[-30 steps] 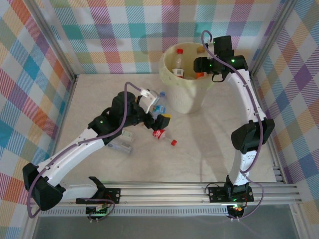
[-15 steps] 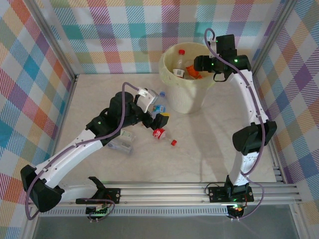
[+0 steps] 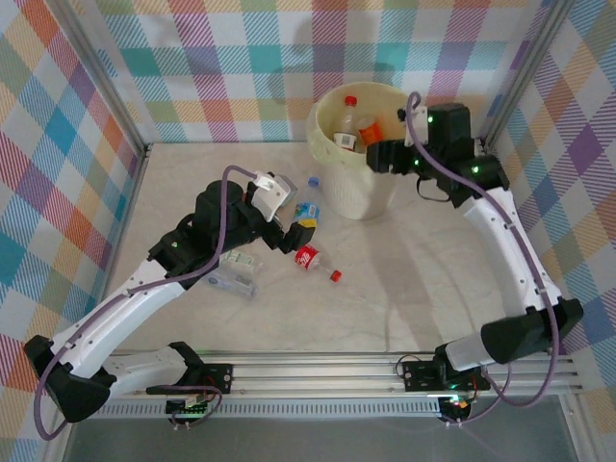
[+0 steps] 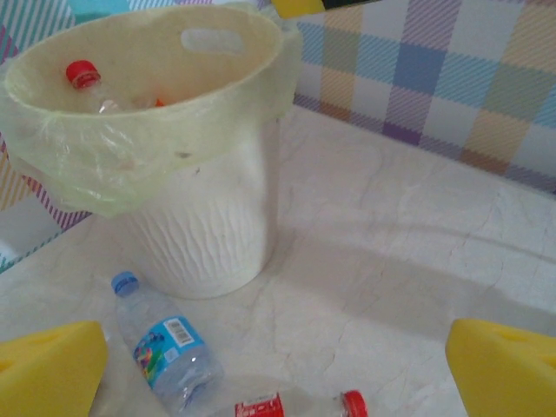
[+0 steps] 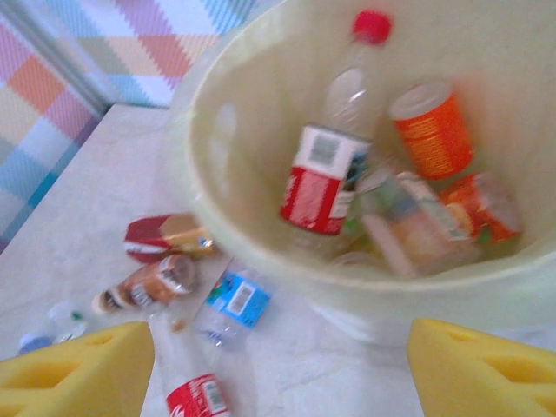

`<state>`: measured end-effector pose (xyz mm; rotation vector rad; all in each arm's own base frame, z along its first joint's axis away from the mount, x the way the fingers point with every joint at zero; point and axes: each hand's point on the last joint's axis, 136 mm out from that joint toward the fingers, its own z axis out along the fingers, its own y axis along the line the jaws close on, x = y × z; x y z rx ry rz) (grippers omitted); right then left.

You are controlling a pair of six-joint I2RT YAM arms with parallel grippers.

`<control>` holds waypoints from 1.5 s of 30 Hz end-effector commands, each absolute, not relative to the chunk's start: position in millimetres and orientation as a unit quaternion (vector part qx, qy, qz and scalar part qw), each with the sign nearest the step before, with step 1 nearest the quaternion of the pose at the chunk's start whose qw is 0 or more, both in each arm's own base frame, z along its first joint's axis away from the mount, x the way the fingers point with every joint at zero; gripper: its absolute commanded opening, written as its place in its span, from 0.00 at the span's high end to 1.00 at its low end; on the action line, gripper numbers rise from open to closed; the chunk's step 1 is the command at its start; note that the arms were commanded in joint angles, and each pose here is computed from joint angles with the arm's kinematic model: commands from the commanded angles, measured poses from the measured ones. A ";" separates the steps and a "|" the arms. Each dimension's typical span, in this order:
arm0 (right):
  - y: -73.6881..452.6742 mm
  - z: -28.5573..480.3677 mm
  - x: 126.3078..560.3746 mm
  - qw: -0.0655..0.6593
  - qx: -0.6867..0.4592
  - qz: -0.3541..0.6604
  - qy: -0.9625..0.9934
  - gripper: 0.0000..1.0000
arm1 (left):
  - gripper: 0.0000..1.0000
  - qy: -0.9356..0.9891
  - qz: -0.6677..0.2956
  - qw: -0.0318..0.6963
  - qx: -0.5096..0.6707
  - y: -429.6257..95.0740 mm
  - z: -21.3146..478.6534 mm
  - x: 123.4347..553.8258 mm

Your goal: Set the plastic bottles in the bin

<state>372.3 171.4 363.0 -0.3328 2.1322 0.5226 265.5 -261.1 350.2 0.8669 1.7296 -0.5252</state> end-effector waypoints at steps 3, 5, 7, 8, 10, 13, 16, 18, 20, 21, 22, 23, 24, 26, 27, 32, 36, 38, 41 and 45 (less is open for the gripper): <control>210.0 339.9 334.2 0.432 -0.192 0.244 0.847 0.22 | 0.00 0.738 -0.205 0.508 0.395 -246.5 361.6 244.1; 223.1 325.3 322.6 0.418 -0.210 0.248 0.848 0.22 | 0.00 0.750 -0.203 0.496 0.388 -238.9 357.3 237.6; 233.9 312.9 315.7 0.408 -0.222 0.249 0.850 0.23 | 0.00 0.762 -0.202 0.482 0.382 -229.1 350.5 228.2; 238.3 309.0 313.7 0.403 -0.223 0.254 0.851 0.23 | 0.00 0.767 -0.200 0.479 0.378 -223.8 349.0 224.2; 248.4 301.1 310.5 0.389 -0.218 0.268 0.854 0.23 | 0.00 0.777 -0.189 0.475 0.368 -209.4 344.6 215.5; 268.9 289.8 304.1 0.372 -0.212 0.290 0.856 0.23 | 0.00 0.786 -0.165 0.469 0.368 -189.0 330.8 202.9; 290.0 280.2 298.0 0.358 -0.215 0.316 0.852 0.23 | 0.00 0.802 -0.108 0.478 0.342 -164.0 319.3 207.8; 300.8 275.4 293.0 0.348 -0.217 0.335 0.848 0.23 | 0.00 0.810 -0.083 0.477 0.329 -153.9 313.1 210.9; 309.1 272.7 286.2 0.341 -0.225 0.349 0.843 0.23 | 0.00 0.822 -0.065 0.474 0.310 -147.9 307.5 216.7; 311.8 271.5 282.0 0.339 -0.232 0.352 0.841 0.22 | 0.00 0.828 -0.059 0.470 0.300 -145.8 305.3 219.4; 312.9 270.5 277.7 0.339 -0.239 0.354 0.838 0.22 | 0.00 0.835 -0.053 0.465 0.288 -144.0 302.8 222.7; 313.9 269.8 273.7 0.336 -0.244 0.358 0.836 0.22 | 0.00 0.842 -0.047 0.461 0.277 -142.4 300.2 226.1; 314.6 269.5 268.1 0.333 -0.251 0.366 0.832 0.21 | 0.00 0.849 -0.040 0.454 0.268 -141.4 296.7 229.9; 314.6 268.9 258.1 0.328 -0.265 0.378 0.824 0.19 | 0.00 0.861 -0.036 0.435 0.261 -143.6 288.9 236.1; 313.6 269.0 253.5 0.329 -0.271 0.383 0.819 0.18 | 0.00 0.868 -0.035 0.421 0.260 -146.8 283.1 240.2; 305.5 273.2 235.5 0.344 -0.287 0.401 0.799 0.14 | 0.00 0.898 -0.051 0.356 0.253 -160.4 255.5 267.8; 296.8 278.9 225.6 0.361 -0.296 0.402 0.787 0.03 | 0.00 0.918 -0.065 0.303 0.247 -162.5 232.4 297.0; 293.1 280.3 222.2 0.368 -0.299 0.401 0.784 0.00 | 0.00 0.925 -0.066 0.284 0.245 -161.0 223.1 312.0; 288.3 279.9 217.4 0.372 -0.302 0.400 0.781 0.00 | 0.05 0.931 -0.051 0.259 0.252 -156.1 206.4 335.5; 283.5 281.6 210.0 0.377 -0.304 0.405 0.775 0.00 | 0.12 0.942 -0.052 0.220 0.247 -150.7 183.0 363.7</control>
